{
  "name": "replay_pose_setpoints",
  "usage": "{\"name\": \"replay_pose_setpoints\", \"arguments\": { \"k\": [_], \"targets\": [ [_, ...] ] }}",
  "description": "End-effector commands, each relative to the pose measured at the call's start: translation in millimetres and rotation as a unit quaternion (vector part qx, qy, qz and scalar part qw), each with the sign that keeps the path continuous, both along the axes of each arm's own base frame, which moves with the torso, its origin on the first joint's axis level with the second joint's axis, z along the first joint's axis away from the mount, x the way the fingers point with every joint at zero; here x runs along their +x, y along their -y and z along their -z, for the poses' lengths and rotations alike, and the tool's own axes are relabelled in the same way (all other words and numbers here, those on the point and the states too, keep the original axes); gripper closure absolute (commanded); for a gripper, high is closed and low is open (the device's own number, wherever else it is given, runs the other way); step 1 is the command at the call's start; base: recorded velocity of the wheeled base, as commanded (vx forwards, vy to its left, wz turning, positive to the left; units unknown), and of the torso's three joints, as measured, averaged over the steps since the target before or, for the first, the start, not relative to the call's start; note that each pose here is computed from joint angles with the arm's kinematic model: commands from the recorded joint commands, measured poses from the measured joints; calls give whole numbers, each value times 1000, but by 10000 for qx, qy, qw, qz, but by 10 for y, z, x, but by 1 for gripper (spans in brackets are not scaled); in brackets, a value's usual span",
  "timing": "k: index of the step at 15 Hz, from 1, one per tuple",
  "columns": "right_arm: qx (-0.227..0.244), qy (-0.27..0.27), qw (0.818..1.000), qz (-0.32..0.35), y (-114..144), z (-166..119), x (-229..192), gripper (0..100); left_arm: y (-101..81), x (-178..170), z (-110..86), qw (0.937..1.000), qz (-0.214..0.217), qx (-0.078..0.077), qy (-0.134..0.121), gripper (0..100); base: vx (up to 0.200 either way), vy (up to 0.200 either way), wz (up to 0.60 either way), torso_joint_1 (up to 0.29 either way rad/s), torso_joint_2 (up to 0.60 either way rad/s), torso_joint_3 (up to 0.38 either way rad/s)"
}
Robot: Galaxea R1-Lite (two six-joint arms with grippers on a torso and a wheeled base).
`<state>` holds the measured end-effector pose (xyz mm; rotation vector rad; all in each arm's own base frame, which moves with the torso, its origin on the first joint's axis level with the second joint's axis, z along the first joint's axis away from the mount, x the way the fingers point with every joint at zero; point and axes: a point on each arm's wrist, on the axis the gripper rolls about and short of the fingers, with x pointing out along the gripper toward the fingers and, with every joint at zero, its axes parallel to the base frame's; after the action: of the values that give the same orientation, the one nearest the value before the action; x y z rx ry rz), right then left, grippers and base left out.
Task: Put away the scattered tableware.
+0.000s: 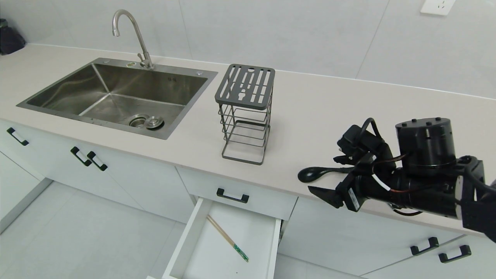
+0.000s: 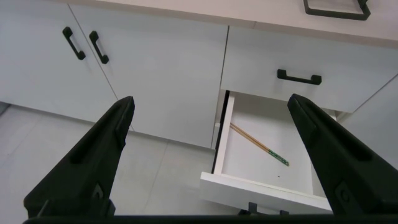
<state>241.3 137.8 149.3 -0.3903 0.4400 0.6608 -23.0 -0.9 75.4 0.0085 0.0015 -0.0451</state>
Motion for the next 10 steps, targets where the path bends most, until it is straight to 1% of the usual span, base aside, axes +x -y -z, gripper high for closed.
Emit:
{"name": "replay_pose_setpoints", "arguments": {
  "k": [1,5,8,10],
  "targets": [
    [-87,-125,9997,183,69,89,114,0,0,1,2,10000,5,3,-14,0,0,0,0,0,0,0],
    [-79,-300,9991,290,189,158,160,0,0,1,0,10000,5,3,-7,0,0,0,0,0,0,0],
    [-149,-445,9984,314,157,265,264,0,0,1,0,10000,5,3,-7,0,0,0,0,0,0,0],
    [-142,-431,9985,314,129,270,326,0,0,1,0,10000,5,-4,-7,0,0,0,0,0,0,0]
  ]
}}
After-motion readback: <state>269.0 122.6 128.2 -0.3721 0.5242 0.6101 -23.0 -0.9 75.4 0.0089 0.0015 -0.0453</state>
